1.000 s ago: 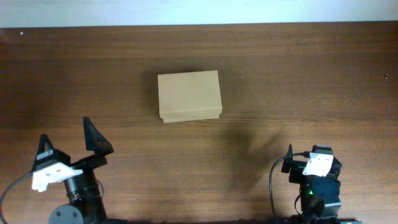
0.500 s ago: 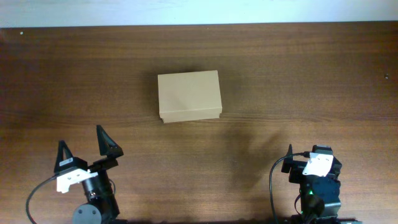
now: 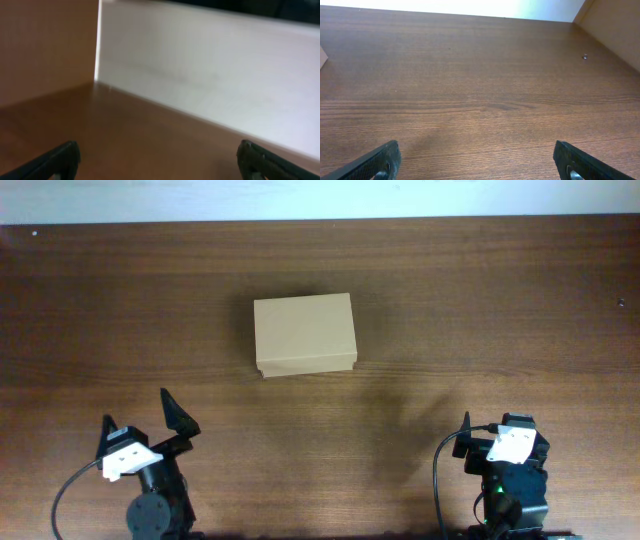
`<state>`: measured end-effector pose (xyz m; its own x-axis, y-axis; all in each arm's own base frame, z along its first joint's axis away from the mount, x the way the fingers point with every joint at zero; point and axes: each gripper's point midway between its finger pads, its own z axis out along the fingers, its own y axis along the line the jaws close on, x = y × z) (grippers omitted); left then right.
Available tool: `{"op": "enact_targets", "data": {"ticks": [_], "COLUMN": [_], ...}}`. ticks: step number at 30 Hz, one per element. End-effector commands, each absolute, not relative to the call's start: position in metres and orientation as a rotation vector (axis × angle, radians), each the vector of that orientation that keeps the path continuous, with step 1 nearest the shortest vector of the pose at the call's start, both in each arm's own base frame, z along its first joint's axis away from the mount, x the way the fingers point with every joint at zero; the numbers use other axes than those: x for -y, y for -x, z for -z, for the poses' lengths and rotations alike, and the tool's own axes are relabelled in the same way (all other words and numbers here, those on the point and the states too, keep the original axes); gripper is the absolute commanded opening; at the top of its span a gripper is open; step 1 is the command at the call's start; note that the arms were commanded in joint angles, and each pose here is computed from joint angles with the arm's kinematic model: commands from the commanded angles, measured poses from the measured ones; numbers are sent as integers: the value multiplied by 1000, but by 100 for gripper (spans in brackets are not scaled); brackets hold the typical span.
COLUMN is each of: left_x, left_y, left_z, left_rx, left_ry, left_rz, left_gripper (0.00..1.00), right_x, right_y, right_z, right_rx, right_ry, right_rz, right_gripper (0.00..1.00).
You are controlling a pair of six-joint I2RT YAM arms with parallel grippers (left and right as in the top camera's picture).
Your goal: Pack container
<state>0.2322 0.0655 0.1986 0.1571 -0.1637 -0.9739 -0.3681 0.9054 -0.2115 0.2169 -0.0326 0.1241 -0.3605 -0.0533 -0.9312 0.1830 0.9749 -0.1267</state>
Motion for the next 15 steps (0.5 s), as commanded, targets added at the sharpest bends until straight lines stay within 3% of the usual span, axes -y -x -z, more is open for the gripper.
{"op": "enact_targets", "data": {"ticks": [1,15], "left_x": [-68,-68], "left_y": [-232,-232], "left_z": [-177,-166], "left_rx": [-1501,-1550], "left_ry": [455,453], "left_rz": [-192,-205], "left_gripper": [100,100], "right_x": [36,36], "right_y": [-216,-216], "right_z": [-122,-122], "right_rx": [-1923,-1923], "right_ry": [-108,-108], "right_rz": [260,260], "right_gripper": [99,99]}}
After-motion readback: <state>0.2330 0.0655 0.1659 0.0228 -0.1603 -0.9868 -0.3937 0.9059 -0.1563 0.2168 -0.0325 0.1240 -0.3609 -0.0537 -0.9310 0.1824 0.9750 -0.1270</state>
